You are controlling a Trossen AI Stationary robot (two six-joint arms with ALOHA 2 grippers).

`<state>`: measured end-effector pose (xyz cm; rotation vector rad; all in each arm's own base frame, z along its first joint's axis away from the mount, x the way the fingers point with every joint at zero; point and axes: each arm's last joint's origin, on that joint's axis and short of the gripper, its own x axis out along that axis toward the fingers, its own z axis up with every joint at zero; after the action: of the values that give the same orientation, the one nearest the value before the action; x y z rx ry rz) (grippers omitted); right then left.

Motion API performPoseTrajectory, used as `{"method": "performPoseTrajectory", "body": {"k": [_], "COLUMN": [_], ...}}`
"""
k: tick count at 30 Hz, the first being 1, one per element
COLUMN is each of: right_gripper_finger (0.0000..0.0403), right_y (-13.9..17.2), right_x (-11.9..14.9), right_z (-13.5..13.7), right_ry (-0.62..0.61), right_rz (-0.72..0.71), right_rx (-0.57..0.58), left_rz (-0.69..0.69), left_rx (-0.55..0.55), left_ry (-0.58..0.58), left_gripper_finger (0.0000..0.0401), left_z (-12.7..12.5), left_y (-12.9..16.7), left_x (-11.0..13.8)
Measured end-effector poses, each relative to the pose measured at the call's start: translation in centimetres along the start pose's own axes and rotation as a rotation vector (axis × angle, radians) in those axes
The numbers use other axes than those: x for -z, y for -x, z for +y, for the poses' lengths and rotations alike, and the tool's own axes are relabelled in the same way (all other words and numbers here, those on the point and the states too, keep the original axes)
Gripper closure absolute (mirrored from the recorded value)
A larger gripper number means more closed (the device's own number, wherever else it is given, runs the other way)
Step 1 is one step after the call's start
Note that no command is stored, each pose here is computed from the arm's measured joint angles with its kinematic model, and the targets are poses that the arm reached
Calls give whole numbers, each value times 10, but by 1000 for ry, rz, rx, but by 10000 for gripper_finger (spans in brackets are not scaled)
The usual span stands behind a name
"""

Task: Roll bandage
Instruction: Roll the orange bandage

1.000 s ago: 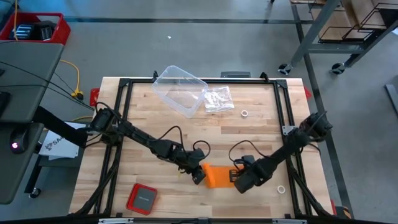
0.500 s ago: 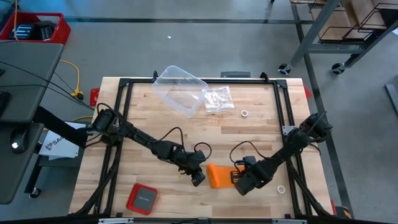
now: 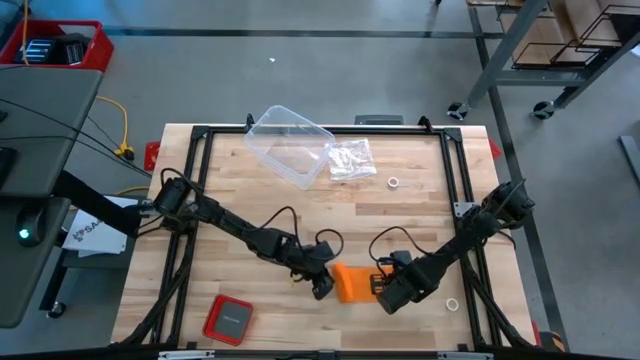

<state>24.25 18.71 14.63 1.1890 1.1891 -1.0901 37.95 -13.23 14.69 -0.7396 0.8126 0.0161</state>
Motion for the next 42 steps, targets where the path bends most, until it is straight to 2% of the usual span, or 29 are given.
{"method": "performPoseTrajectory", "body": {"k": [8, 15, 24, 32, 35, 38, 42], "right_gripper_finger": [403, 403, 403, 403, 403, 403, 403], "right_y": [0, 0, 0, 4, 11, 22, 41], "right_x": [0, 0, 1, 3, 6, 8, 11], "right_z": [0, 1, 2, 6, 11, 15, 20], "right_ry": [0, -1, -2, -3, -2, 5, 18], "right_rz": [-5, -1, 7, 21, 15, -19, -78], "right_rx": [-3, -9, -22, -51, -75, -85, -95], "left_rz": [59, 90, 58, -34, 8, 28, -19], "left_rx": [-87, -113, -83, -49, -49, -80, -108], "left_ry": [-167, -281, -321, -338, -319, -304, -446], "left_gripper_finger": [401, 401, 401, 401, 401, 401, 401], "left_z": [-12, -27, -38, -47, -41, -42, -56], "left_y": [-17, -30, -40, -43, -50, -41, -7], "left_x": [-10, -18, -29, -38, -34, -35, -47]}}
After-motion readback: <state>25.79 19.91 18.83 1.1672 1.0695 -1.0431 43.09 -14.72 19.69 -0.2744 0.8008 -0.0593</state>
